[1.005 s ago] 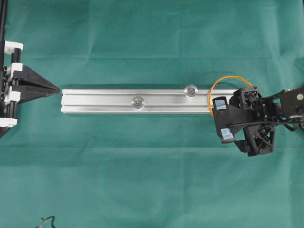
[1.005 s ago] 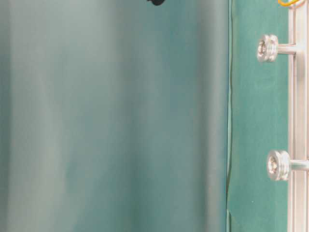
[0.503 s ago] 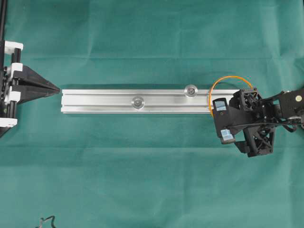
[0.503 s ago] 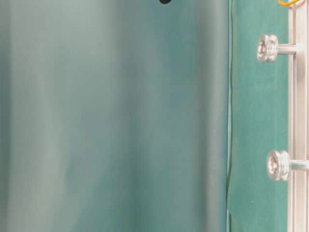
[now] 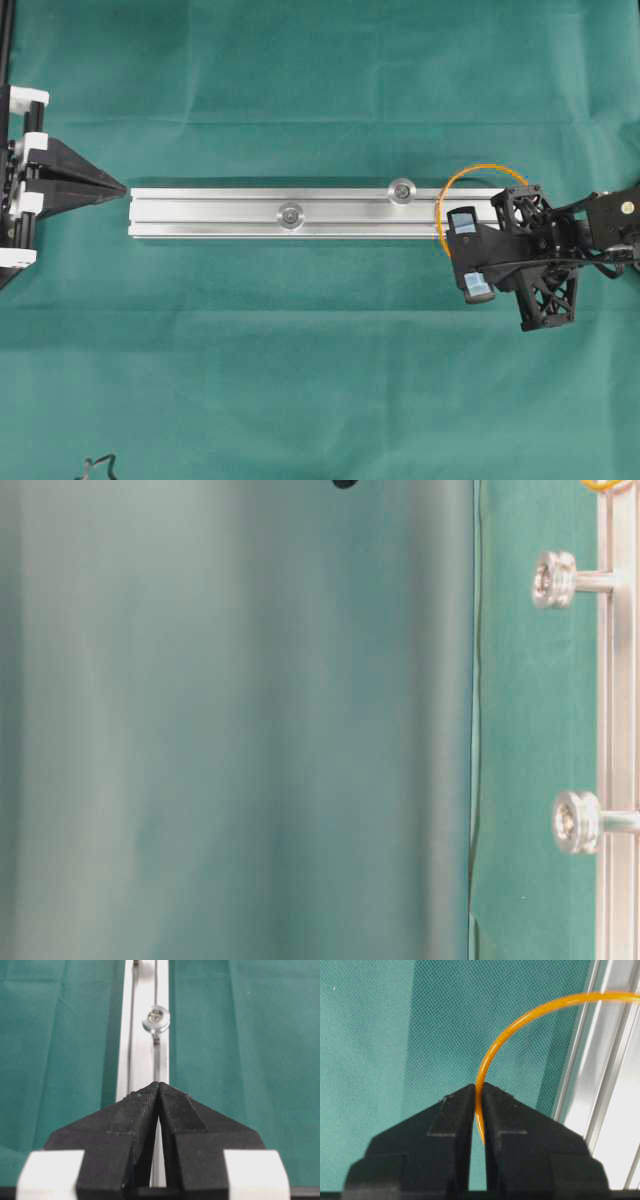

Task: Hook the rubber onto the shaft.
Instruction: 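Close the right gripper on the orange band and lift it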

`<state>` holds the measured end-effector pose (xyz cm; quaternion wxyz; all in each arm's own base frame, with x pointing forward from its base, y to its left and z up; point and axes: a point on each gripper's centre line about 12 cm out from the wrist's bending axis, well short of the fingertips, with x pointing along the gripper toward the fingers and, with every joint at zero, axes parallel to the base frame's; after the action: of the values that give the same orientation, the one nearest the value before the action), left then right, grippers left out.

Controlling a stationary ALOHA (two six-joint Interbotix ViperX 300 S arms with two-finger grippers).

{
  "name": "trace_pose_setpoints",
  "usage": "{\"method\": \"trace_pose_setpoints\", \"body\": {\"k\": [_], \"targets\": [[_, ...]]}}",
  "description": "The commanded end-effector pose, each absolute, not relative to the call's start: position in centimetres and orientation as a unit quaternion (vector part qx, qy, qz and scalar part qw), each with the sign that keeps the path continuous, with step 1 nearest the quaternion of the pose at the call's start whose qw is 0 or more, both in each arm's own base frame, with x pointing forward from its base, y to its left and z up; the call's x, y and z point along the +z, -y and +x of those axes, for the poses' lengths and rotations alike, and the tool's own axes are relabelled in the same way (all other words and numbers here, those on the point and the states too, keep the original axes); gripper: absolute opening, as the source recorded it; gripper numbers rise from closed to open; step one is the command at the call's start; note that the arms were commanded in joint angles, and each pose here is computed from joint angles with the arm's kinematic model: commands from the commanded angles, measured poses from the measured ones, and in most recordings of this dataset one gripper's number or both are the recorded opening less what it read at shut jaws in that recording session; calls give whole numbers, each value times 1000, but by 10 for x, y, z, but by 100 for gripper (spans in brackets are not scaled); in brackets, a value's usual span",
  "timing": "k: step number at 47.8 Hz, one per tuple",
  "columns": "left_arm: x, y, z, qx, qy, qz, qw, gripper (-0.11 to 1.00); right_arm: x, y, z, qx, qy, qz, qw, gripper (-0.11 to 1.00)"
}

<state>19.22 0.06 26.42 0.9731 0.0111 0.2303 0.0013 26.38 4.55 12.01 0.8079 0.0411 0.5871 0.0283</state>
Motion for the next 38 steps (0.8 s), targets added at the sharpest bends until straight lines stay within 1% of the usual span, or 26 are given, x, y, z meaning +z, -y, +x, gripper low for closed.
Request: {"method": "trace_pose_setpoints", "body": {"k": [1,25,38], "targets": [[275,-1,196,2,-217,12,976,0,127,-47,269,31,-575,42,816,7],[276,-1,196,1,-216,12,976,0,128,-47,270,32,-575,42,816,7],[275,-1,196,2,-218,12,976,0,148,-48,273,36,-566,41,823,7]]}}
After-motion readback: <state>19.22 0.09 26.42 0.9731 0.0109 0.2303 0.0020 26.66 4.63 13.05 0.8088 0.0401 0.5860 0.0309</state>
